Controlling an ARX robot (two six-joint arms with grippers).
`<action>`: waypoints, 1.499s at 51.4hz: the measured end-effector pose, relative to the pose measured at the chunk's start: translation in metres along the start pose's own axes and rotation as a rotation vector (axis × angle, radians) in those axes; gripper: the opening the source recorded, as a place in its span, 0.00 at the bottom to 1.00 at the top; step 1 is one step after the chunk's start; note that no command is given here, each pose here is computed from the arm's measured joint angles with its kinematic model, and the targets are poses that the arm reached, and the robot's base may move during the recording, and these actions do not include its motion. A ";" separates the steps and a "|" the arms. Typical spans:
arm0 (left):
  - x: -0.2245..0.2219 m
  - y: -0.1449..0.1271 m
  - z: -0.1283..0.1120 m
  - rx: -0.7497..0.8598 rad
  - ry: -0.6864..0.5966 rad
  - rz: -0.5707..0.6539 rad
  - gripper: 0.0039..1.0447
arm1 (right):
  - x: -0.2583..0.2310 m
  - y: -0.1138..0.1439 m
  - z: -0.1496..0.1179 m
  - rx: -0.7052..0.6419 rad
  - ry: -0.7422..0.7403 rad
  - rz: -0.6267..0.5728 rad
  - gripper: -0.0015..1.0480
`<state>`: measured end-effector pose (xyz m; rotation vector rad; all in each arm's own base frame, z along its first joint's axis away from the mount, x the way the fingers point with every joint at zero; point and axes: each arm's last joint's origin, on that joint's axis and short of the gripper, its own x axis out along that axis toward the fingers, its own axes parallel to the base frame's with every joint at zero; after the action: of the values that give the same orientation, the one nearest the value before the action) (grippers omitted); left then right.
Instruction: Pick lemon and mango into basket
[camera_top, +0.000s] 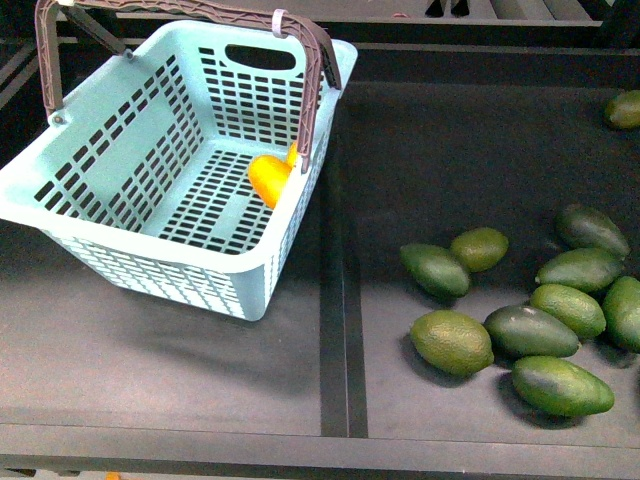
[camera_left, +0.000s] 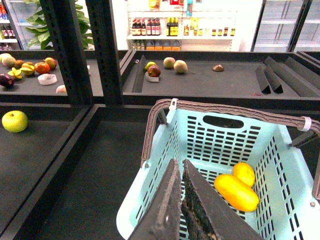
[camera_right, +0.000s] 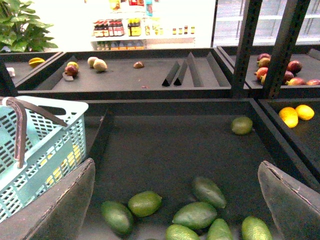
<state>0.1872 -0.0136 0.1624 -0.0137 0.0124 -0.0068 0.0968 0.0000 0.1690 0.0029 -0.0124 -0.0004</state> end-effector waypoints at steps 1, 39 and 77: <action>-0.002 0.001 0.000 0.000 0.000 0.002 0.03 | 0.000 0.000 0.000 0.000 0.000 0.000 0.92; -0.059 0.013 0.007 0.003 -0.022 0.002 0.03 | 0.000 0.000 0.000 0.000 0.000 0.000 0.92; -0.084 0.013 0.004 0.003 0.002 0.003 0.03 | 0.000 0.000 0.000 0.000 0.000 0.000 0.92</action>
<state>0.1032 -0.0004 0.1675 -0.0108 0.0143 -0.0041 0.0968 0.0000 0.1690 0.0025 -0.0124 -0.0004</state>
